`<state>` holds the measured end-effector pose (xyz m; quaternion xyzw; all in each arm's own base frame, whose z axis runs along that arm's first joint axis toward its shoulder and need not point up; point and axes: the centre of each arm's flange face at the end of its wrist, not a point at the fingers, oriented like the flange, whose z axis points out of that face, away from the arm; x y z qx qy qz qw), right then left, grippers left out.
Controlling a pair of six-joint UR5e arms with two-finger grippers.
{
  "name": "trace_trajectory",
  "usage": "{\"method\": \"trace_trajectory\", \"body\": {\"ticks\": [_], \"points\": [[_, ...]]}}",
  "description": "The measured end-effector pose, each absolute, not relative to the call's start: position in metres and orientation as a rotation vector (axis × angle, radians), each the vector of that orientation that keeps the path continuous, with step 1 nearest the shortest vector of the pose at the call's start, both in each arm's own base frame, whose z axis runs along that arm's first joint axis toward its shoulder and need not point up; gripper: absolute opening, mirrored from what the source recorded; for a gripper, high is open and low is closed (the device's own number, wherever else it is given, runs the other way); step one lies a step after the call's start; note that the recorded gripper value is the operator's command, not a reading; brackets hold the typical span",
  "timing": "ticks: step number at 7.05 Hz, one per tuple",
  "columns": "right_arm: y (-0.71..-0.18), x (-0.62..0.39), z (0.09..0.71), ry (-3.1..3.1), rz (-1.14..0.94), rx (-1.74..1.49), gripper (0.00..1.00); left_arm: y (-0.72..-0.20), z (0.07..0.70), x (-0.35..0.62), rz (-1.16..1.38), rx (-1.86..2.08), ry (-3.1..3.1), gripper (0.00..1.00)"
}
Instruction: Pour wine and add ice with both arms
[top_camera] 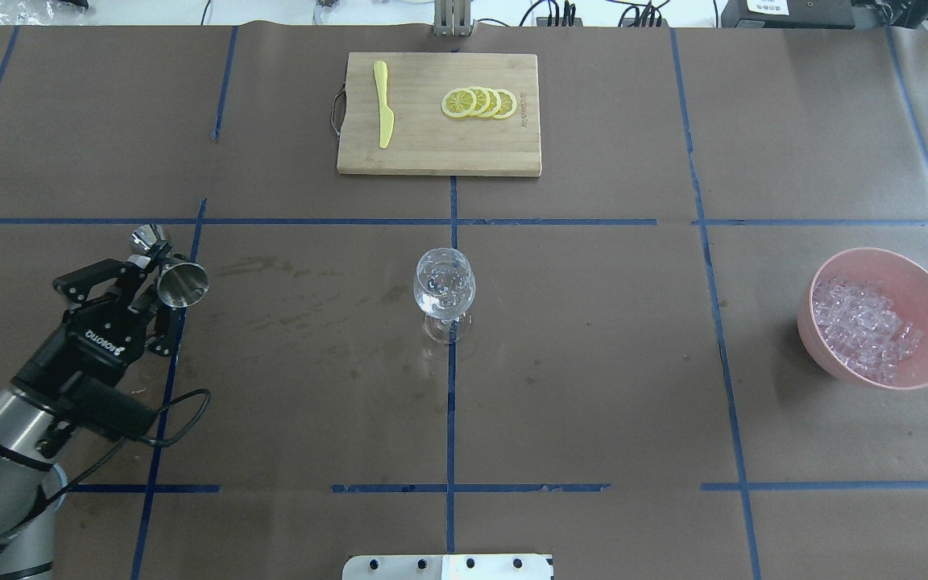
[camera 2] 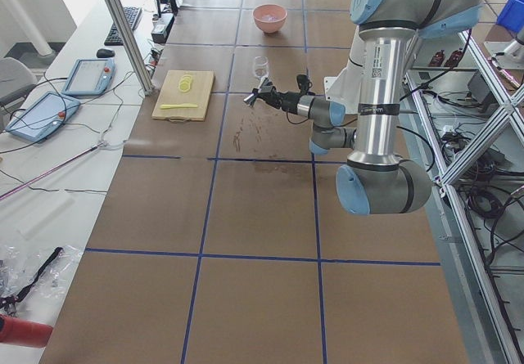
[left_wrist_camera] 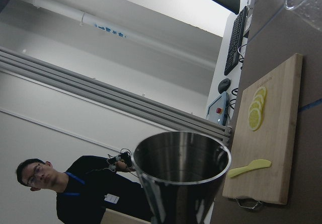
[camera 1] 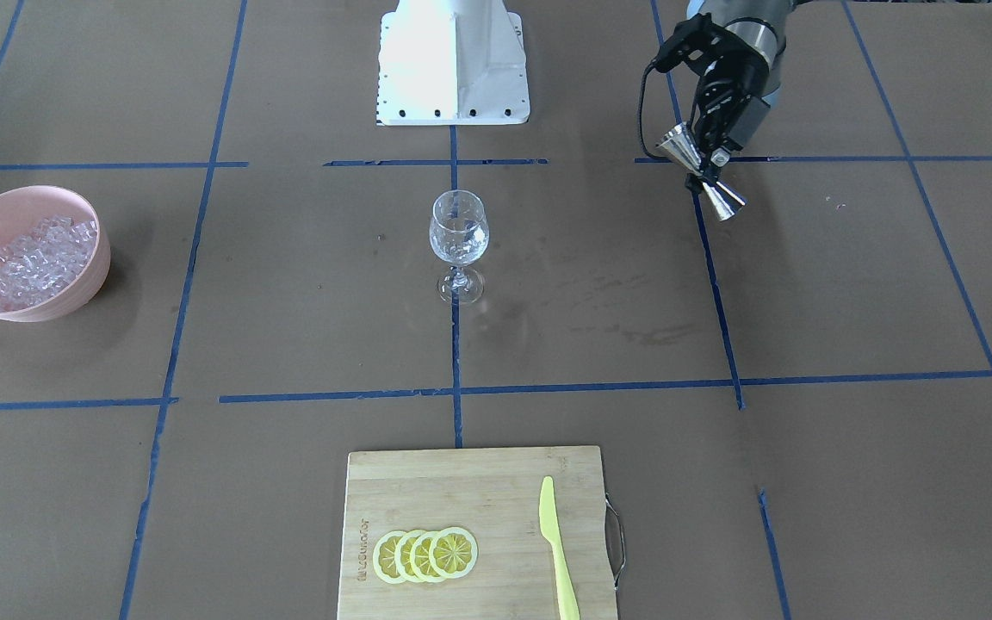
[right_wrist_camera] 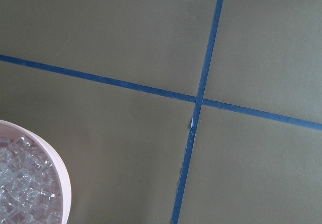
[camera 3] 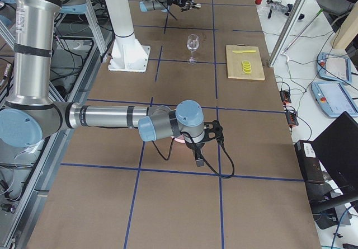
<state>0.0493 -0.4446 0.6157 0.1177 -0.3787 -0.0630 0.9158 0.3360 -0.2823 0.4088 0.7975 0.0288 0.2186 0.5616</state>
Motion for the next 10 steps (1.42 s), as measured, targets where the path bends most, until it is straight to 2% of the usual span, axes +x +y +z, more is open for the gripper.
{"method": "trace_trajectory", "body": {"ticks": [2,5,7,10], "points": [[-0.445,0.049,0.615,-0.779,-0.13,0.244,1.0,-0.264,0.455,0.294,0.375,1.839,0.529,0.0],[-0.447,0.049,0.613,-0.779,-0.132,0.249,1.0,-0.254,0.478,0.286,0.131,1.563,1.031,0.0],[-0.447,0.049,0.612,-0.779,-0.133,0.251,1.0,-0.256,0.492,0.298,0.069,1.401,1.09,0.0],[-0.448,0.049,0.61,-0.779,-0.134,0.254,1.0,-0.263,0.503,0.324,-0.167,1.09,1.175,0.0]]}}
